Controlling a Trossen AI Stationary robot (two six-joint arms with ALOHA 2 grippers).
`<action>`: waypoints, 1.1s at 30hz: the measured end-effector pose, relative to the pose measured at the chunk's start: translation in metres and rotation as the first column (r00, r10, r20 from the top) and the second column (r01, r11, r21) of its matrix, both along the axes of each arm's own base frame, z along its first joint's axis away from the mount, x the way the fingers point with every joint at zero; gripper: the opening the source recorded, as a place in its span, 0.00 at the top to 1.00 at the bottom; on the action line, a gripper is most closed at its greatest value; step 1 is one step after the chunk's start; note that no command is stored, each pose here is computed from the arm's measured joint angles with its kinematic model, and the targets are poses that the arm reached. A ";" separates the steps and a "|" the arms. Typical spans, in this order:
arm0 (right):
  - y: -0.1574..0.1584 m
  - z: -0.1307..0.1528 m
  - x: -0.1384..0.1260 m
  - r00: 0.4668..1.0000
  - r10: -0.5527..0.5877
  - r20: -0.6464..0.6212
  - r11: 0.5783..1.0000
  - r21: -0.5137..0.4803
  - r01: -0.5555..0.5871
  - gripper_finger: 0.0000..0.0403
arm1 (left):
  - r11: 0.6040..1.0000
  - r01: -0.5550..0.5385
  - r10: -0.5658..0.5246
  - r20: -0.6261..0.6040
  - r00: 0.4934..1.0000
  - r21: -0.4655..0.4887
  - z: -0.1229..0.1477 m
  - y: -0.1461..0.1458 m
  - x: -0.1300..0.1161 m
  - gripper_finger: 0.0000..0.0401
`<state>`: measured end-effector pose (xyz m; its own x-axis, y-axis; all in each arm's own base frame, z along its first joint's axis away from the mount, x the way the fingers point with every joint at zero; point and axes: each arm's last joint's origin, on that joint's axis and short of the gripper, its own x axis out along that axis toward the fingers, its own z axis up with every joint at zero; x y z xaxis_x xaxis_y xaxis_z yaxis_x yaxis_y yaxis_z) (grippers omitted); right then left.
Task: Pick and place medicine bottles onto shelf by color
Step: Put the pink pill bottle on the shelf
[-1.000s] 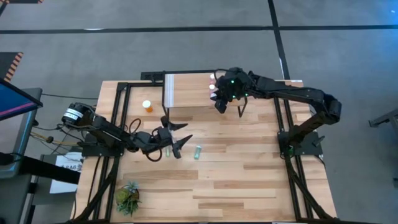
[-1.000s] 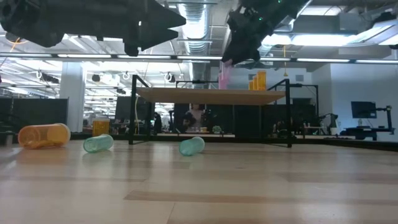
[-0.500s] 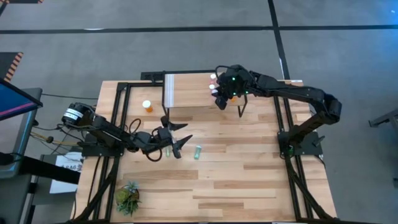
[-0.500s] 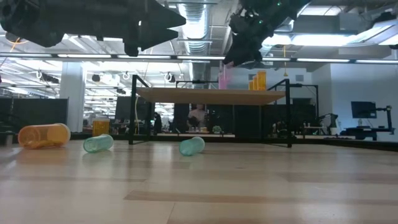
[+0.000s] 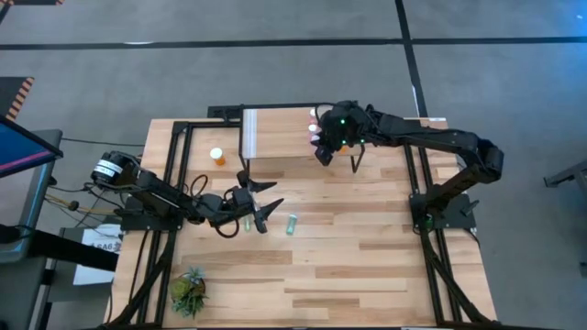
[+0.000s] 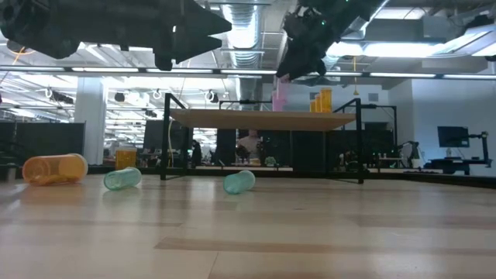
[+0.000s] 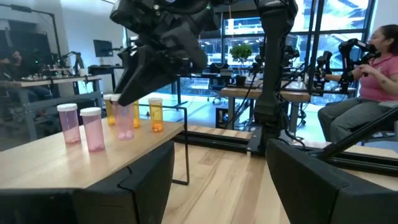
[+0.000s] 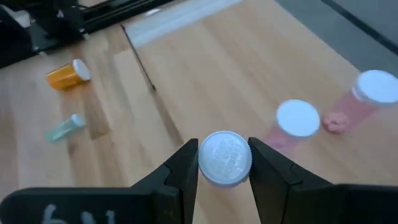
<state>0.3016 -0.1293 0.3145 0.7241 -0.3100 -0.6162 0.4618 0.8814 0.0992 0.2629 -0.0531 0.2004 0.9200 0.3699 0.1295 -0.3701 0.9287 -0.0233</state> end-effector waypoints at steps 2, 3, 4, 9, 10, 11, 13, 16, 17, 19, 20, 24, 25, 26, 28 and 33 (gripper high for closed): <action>0.001 0.000 0.000 1.000 0.014 -0.010 1.000 -0.010 -0.014 0.66 | 1.000 0.000 0.000 0.000 1.000 0.000 0.000 0.000 0.000 0.39; 0.002 -0.001 0.000 0.999 0.028 -0.025 0.999 -0.020 -0.029 0.66 | 1.000 0.000 0.000 0.000 1.000 0.000 0.000 0.000 0.000 0.39; 0.003 -0.002 0.000 0.999 0.036 -0.039 0.999 -0.026 -0.037 0.66 | 1.000 0.000 0.000 0.000 1.000 0.000 0.000 0.000 0.000 0.39; 0.008 -0.003 0.001 0.998 0.056 -0.040 0.998 -0.003 -0.057 0.66 | 1.000 0.000 0.000 0.001 1.000 0.000 0.000 0.000 0.000 0.39; 0.008 -0.002 0.001 0.998 0.055 -0.024 0.998 0.016 -0.055 0.66 | 1.000 0.000 0.000 0.002 1.000 -0.001 0.000 0.000 0.000 0.39; 0.007 -0.001 0.002 0.998 0.056 0.001 0.998 0.038 -0.056 0.66 | 1.000 0.001 -0.001 0.003 1.000 -0.005 0.000 0.000 0.000 0.39; 0.004 0.001 0.003 0.997 0.063 0.043 0.996 0.060 -0.065 0.66 | 1.000 0.002 -0.002 0.005 1.000 -0.008 0.000 0.000 0.000 0.39; 0.008 0.002 0.005 0.994 0.087 0.060 0.994 0.059 -0.091 0.66 | 1.000 0.002 -0.002 0.005 1.000 -0.008 0.000 0.000 0.000 0.39; 0.010 0.002 0.005 0.994 0.097 0.054 0.993 0.061 -0.100 0.66 | 1.000 0.002 -0.002 0.004 1.000 -0.008 0.000 0.000 0.000 0.39; 0.014 0.001 0.005 0.993 0.117 0.035 0.991 0.067 -0.119 0.66 | 1.000 0.003 -0.003 0.003 1.000 -0.007 0.000 0.000 0.000 0.39; 0.016 -0.001 0.006 0.992 0.124 0.034 0.990 0.066 -0.126 0.66 | 1.000 0.005 -0.005 0.003 1.000 -0.007 0.000 0.000 0.000 0.39; 0.025 -0.022 0.007 0.988 0.154 0.017 0.986 0.066 -0.155 0.66 | 1.000 0.007 -0.007 0.003 1.000 -0.006 0.000 0.000 0.000 0.39; 0.026 -0.027 0.008 0.987 0.159 0.021 0.985 0.063 -0.160 0.66 | 1.000 0.007 -0.007 0.002 1.000 -0.006 0.000 0.000 0.000 0.39; 0.028 -0.029 0.007 0.986 0.166 0.035 0.984 0.056 -0.167 0.66 | 1.000 0.007 -0.007 0.003 1.000 -0.006 0.000 0.000 0.000 0.39; 0.031 -0.031 0.006 0.982 0.174 0.067 0.983 0.039 -0.177 0.66 | 1.000 0.007 -0.007 0.002 1.000 -0.007 0.000 0.000 0.000 0.39; 0.036 -0.015 -0.006 0.973 0.178 0.146 0.984 -0.002 -0.180 0.66 | 1.000 0.007 -0.007 0.002 1.000 -0.008 0.000 0.000 0.000 0.39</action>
